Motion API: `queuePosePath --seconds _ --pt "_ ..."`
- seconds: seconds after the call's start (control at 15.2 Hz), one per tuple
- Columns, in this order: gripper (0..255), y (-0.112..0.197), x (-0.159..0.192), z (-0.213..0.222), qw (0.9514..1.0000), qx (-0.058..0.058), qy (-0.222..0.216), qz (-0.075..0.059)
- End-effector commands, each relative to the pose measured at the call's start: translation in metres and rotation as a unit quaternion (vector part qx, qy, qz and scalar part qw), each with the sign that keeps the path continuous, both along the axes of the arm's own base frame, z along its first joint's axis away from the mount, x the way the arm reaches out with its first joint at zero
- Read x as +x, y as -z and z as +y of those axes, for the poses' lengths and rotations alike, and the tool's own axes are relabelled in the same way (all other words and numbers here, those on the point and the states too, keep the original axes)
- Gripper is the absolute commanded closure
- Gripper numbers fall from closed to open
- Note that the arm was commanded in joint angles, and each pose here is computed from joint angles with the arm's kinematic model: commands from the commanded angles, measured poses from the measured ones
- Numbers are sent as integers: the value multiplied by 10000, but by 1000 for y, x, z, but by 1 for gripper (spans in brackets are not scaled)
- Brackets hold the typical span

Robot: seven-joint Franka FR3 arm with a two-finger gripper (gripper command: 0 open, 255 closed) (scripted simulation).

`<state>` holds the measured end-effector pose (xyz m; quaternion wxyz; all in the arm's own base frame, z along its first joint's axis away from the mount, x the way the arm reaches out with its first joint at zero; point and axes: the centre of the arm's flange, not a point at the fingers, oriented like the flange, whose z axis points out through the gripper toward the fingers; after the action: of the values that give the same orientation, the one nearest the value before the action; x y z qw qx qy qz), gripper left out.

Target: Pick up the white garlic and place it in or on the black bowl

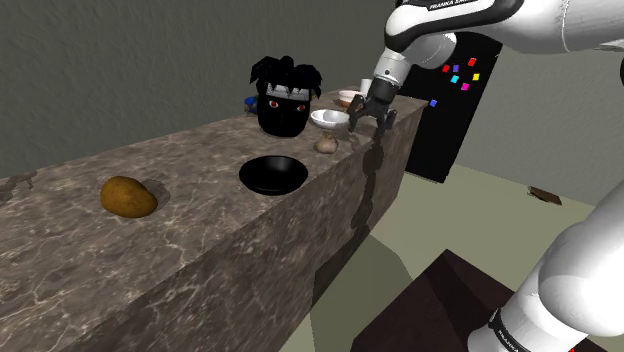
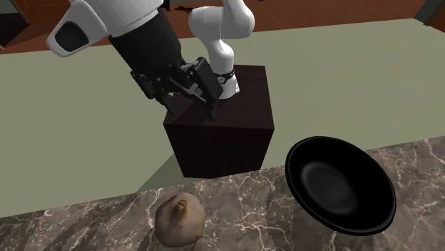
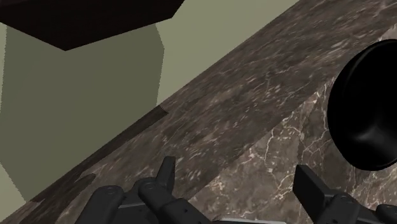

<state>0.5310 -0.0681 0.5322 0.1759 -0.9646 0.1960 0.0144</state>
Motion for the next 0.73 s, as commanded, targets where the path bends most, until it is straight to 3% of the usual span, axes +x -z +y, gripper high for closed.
queuePosePath --seconds 0.0,0.33,0.66 --pt "0 9 24 -12 9995 213 244 26" --pt "0 35 79 -43 9938 724 833 93" --pt "0 65 129 -77 9821 1231 1418 159"
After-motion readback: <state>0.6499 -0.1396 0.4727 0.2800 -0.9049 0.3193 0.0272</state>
